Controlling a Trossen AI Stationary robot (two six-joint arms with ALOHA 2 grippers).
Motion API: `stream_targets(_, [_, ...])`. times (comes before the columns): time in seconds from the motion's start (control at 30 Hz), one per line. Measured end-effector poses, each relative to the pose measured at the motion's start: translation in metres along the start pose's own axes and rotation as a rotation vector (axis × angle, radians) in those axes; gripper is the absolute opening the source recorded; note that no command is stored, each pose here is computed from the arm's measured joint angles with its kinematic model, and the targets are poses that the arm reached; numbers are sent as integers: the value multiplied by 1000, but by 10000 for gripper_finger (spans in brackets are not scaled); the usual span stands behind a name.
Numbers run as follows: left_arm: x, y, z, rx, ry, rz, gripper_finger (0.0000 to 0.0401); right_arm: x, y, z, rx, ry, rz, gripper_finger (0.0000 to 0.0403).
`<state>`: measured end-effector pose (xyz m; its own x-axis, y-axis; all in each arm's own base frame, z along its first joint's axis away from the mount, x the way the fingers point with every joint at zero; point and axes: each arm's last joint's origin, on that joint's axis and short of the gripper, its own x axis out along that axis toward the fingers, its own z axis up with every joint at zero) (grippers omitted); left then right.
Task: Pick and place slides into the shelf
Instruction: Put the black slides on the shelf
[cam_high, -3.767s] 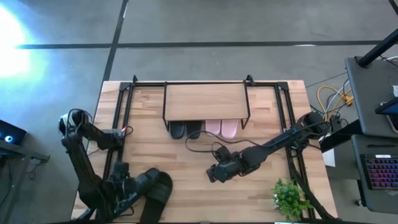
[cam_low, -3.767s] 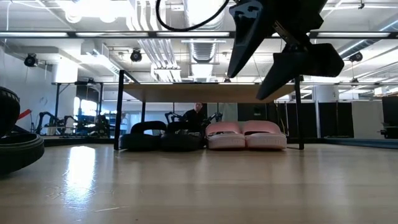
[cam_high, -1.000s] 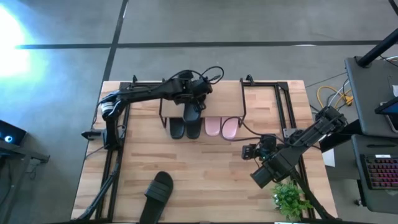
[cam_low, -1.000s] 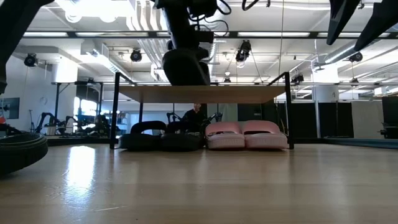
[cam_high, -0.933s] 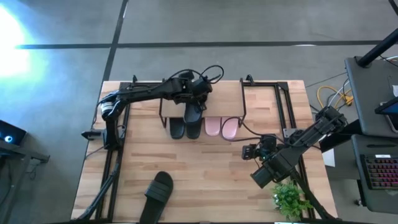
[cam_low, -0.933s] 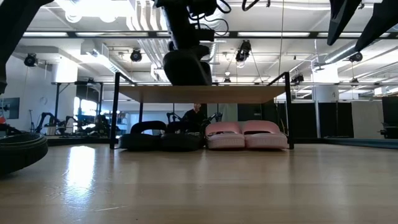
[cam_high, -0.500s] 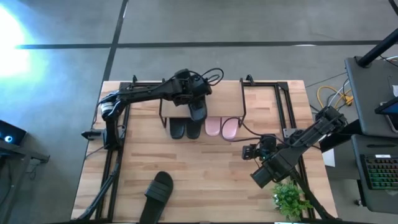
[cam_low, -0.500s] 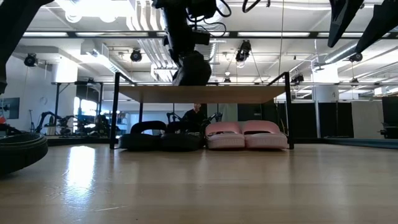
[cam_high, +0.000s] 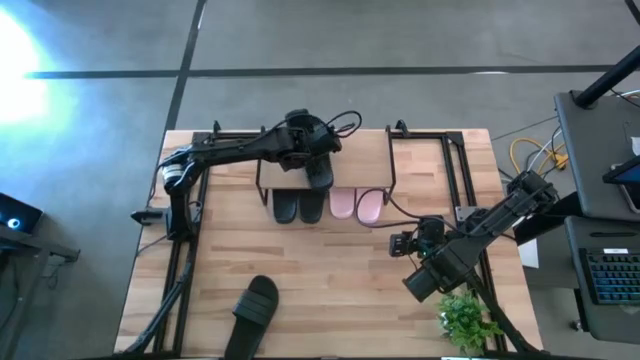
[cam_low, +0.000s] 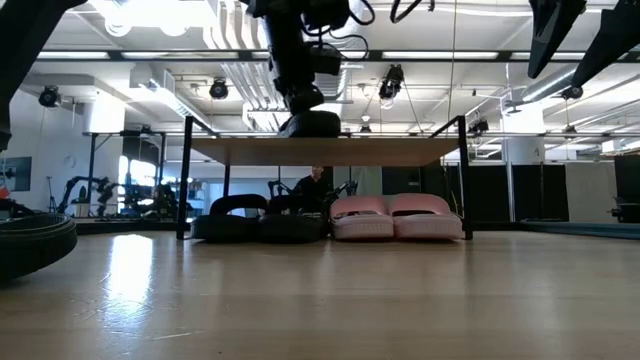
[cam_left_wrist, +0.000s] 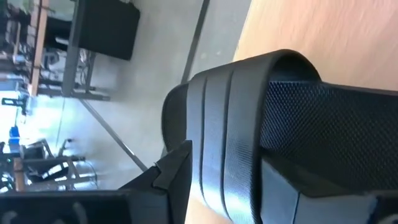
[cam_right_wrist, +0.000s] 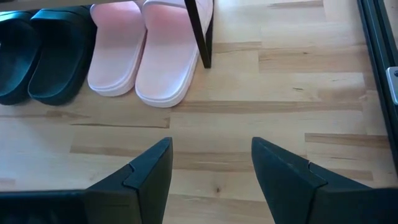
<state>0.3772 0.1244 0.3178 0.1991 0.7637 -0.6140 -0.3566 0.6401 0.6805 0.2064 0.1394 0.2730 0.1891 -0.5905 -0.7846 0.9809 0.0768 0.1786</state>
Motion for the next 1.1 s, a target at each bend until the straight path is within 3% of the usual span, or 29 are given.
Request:
stream_targets(0.23, [1, -2, 0, 54, -14, -38, 87, 0, 0, 0, -1, -1, -1, 210])
stream_targets(0.63, [-2, -1, -4, 265, 11, -45, 7, 2, -1, -1, -3, -6, -7, 210])
stream_targets(1.1, [-5, -5, -9, 255, 31, -125, 31, 3, -2, -1, -5, -8, -10, 210])
